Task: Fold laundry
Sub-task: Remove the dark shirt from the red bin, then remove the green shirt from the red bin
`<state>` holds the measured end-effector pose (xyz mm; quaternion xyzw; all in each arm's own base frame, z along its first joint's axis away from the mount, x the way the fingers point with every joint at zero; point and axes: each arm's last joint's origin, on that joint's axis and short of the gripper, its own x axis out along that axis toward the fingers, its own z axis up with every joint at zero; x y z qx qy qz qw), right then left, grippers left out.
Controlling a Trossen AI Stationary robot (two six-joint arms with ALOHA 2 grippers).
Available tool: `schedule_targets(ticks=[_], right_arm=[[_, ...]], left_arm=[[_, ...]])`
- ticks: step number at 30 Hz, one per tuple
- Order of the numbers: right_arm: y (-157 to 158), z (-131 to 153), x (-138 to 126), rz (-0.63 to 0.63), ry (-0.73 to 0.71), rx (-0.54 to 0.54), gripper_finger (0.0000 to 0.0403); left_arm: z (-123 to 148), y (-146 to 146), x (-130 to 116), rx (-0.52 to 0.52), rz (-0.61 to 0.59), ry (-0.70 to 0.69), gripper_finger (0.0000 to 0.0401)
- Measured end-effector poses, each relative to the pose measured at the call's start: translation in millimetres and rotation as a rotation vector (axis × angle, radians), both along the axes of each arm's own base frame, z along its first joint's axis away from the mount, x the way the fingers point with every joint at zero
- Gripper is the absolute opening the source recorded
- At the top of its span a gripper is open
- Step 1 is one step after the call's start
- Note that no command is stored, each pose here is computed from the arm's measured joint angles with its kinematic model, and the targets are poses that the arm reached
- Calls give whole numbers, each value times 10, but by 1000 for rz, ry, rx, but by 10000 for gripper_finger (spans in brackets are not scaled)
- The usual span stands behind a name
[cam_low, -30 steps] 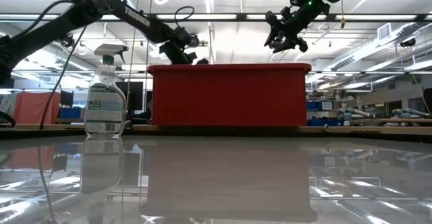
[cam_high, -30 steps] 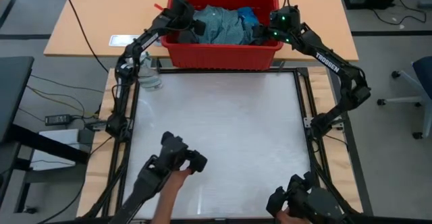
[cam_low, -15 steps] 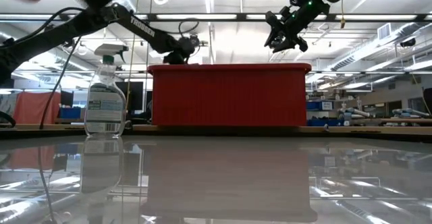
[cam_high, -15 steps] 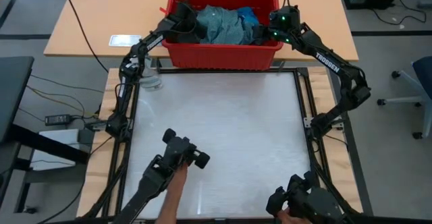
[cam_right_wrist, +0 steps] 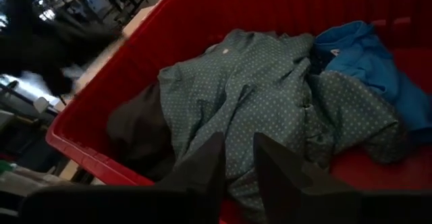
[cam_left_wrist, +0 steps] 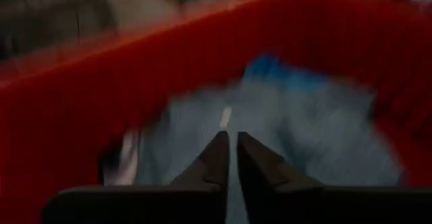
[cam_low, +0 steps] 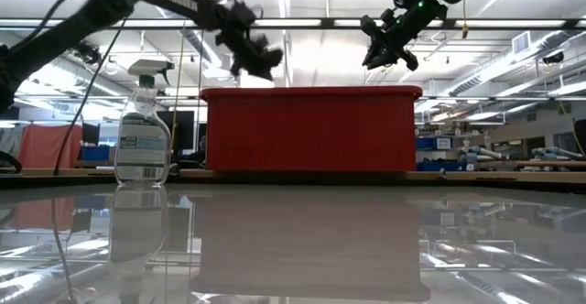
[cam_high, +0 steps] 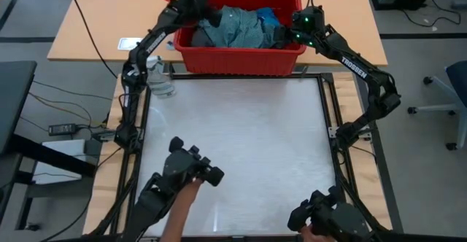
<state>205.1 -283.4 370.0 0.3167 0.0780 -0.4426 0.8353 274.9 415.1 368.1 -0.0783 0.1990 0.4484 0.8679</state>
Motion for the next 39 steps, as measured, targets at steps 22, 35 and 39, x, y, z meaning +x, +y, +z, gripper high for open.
schedule_targets(ticks=[22,35,39], right_arm=[[-8,-2,-16,38,-22,20,272],[-70,-7,-109,-8,-43,45,204],[-67,-7,-105,-10,-54,55,158]], left_arm=[[-990,443,30,-223,90,88,229],[-1021,483,11,-209,72,90,7],[-647,345,-6,-168,28,12,4]])
